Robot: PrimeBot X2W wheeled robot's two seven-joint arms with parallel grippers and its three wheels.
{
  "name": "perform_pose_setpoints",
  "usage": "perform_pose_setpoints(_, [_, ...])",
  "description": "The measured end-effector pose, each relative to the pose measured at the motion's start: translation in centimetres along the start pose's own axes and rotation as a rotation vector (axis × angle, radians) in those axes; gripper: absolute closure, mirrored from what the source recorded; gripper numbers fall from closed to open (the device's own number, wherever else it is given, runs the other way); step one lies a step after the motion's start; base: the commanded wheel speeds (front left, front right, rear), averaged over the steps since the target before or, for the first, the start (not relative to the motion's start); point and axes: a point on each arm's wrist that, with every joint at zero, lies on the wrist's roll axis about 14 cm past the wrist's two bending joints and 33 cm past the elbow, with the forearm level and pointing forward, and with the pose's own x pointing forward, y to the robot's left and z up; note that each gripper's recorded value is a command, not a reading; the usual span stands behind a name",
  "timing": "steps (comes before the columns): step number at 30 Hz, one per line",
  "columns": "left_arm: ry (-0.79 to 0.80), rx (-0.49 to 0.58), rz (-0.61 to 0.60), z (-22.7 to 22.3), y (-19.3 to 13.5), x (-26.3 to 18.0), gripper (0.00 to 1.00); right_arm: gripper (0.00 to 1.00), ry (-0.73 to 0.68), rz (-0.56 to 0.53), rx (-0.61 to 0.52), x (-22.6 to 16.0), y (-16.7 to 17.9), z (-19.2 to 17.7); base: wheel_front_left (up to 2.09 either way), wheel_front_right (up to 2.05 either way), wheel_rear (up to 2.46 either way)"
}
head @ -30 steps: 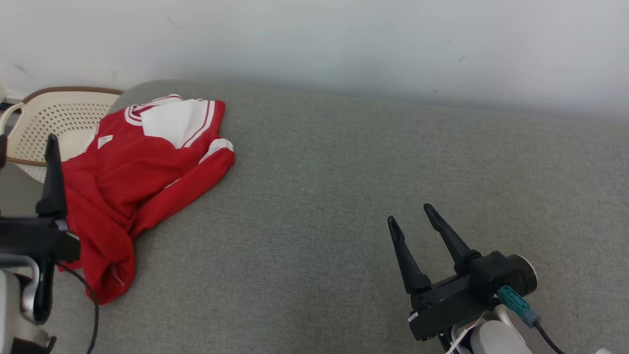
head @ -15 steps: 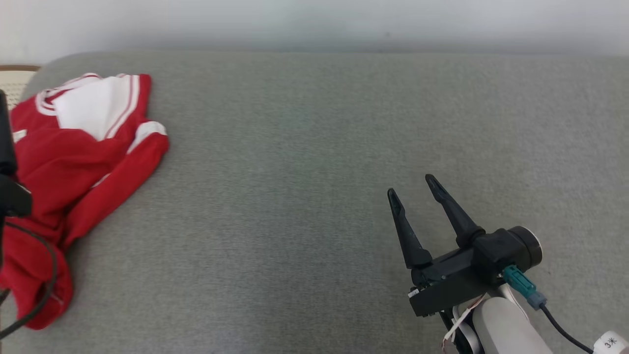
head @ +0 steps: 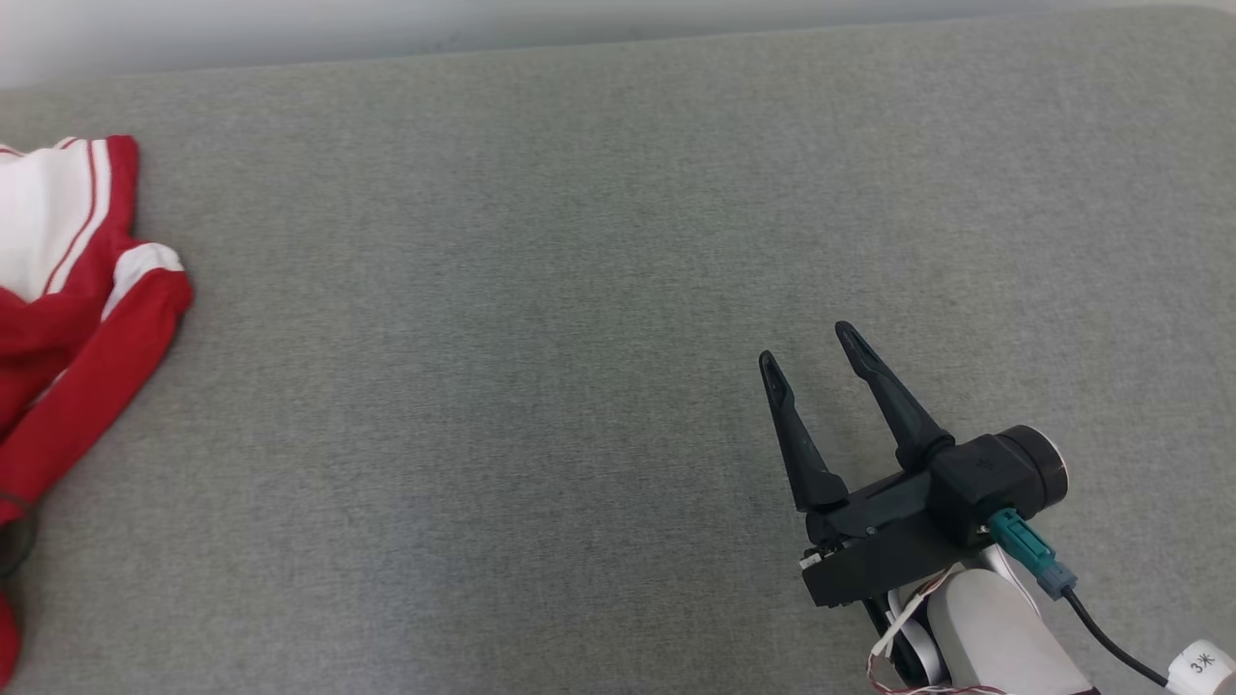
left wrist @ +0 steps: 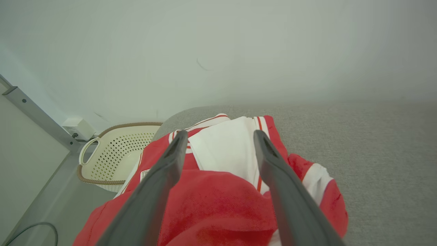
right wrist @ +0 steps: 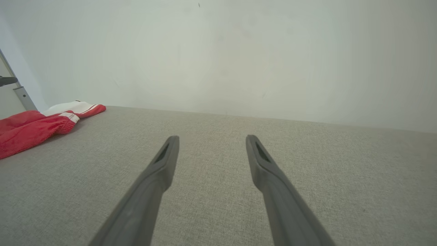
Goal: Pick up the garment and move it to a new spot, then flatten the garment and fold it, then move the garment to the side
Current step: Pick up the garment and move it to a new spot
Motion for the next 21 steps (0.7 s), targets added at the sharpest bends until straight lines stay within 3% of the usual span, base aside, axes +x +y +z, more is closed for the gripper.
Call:
perform_pose_setpoints(11, [0.273,0.021,-0.044,-7.1,-2.3,0.7,0.00,0.00,0.027,-0.048,-0.017,-1.0,-1.7,-0.6,0.00,0.00,0.00])
perform_pose_setpoints(20, [0.400,0.027,-0.064,-9.8,-3.3,0.4,0.00,0.00,0.034,-0.060,-0.025,-1.4,-2.2,-0.7,0.00,0.00,0.00])
perform_pose_setpoints(21, [0.413,0.030,-0.064,-10.0,-3.3,0.3,0.25,0.00,0.035,-0.062,-0.025,-1.5,-2.3,-0.7,0.00,0.00,0.00])
